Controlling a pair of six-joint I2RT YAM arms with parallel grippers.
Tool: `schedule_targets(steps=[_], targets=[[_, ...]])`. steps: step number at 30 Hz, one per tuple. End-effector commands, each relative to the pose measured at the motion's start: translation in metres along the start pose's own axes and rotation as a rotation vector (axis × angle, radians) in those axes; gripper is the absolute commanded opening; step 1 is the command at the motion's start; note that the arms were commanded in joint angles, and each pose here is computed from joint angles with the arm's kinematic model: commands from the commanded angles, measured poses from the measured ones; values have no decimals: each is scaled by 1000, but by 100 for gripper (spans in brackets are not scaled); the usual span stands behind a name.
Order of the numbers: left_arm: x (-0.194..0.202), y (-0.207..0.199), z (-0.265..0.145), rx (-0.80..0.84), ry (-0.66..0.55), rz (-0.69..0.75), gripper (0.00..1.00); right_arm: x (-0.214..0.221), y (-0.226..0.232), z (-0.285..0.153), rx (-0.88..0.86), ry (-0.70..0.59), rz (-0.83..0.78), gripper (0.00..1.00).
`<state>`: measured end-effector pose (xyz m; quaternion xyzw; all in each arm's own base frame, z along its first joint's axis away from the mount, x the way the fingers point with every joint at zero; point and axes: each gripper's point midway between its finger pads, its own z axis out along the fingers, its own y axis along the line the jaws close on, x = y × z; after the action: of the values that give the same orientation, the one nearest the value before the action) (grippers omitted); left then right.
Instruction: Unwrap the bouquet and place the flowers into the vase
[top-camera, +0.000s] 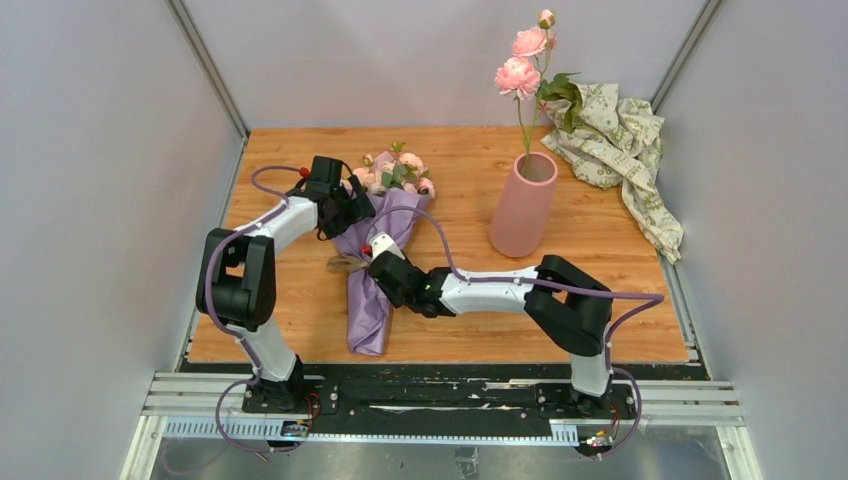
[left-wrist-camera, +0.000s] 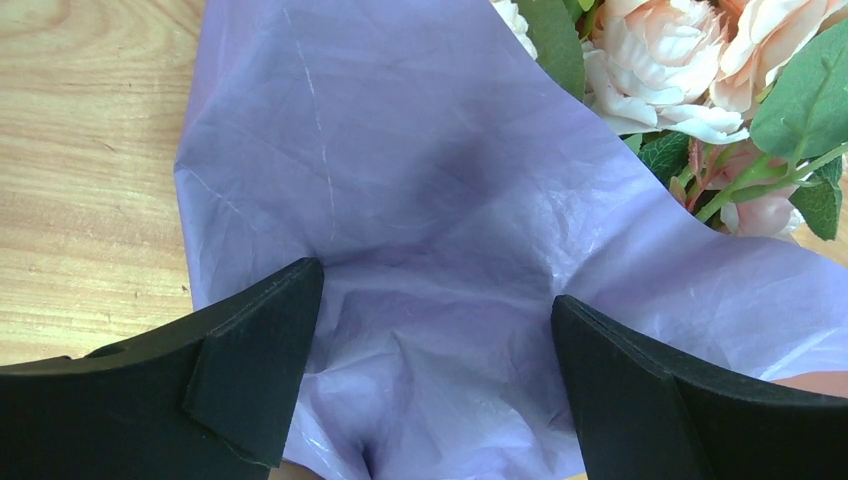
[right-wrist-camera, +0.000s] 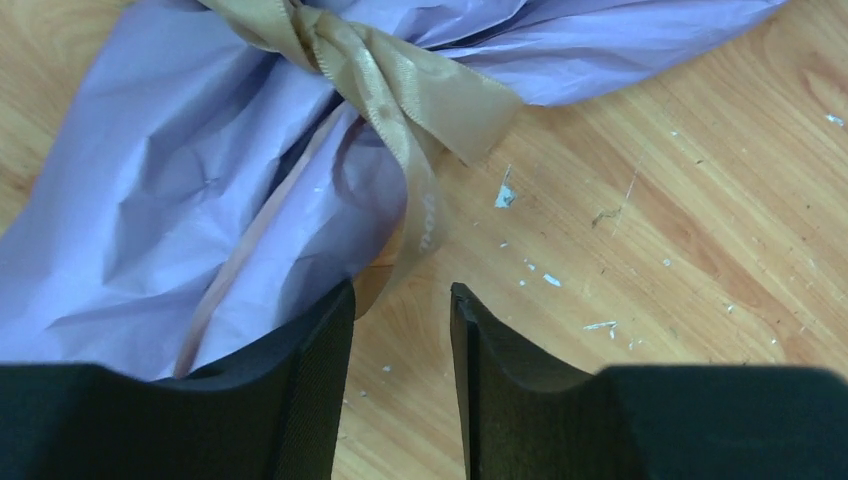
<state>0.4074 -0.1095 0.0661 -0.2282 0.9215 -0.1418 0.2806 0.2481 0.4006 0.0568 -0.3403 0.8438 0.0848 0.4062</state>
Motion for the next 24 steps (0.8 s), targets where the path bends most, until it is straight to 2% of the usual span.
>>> schedule_targets(steps=[1,4,7,20,24], targets=[[9,6,-7,-8,16,22,95,1,-17,11,43,14,18,38],[9,6,-6,-6,19,24,95,-1,-29,9,46,6,55,16],[7,4,-6,-5,16,20,95,-11,-34,-4,43,-25,58,0],[-4,1,16,-31,13,15,95,-56,-57,-96,-45,-197,142,0],[0,-11,21,32,31,-12,95,-54,-64,-100,-37,-212,132,0]])
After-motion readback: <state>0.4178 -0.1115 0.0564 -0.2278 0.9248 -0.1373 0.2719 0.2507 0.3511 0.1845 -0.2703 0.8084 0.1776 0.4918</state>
